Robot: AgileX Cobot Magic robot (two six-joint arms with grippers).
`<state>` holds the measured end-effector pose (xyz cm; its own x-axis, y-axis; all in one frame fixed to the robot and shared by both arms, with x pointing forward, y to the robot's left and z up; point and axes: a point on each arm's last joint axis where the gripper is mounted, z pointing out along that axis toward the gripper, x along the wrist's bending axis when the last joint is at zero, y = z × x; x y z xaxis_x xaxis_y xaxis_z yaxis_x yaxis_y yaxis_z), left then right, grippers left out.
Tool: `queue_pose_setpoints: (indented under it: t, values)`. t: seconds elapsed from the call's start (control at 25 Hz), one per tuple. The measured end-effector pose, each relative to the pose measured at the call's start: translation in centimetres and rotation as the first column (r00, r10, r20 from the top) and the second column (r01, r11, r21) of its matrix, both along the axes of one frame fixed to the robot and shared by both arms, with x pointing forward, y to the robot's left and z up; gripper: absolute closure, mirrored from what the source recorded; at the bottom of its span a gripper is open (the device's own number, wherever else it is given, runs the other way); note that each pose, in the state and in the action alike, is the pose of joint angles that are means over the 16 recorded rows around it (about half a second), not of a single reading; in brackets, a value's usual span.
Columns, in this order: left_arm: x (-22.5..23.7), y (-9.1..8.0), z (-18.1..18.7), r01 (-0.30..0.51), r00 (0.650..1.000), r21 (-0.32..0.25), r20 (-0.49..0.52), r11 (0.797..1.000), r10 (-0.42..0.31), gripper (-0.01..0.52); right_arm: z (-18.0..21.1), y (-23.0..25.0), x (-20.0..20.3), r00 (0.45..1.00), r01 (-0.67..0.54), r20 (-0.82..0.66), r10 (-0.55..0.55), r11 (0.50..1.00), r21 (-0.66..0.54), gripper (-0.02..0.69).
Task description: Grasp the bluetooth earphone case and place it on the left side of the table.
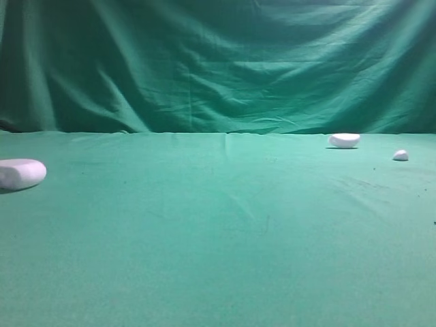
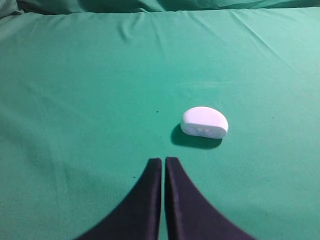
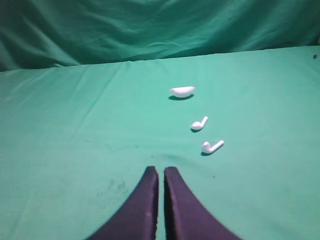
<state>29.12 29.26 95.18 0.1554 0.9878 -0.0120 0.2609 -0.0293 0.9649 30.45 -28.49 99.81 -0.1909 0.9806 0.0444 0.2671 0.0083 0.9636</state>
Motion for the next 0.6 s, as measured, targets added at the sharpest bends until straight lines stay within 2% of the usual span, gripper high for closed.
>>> queue_pose_setpoints:
  t: [0.28,0.6]
  values:
    - [0.0,0.0,0.0,0.0,1.0,0.0,0.0,1.0,0.0,0.514,-3.5,-0.9,-1.0,0.992,0.122,0.013,-0.122,0.993,0.002,0.665]
    - [0.0,0.0,0.0,0.0,1.0,0.0,0.0,1.0,0.0,0.514,-5.0,-1.1,-1.3,0.988,0.157,-0.014,-0.157,0.988,-0.013,0.665]
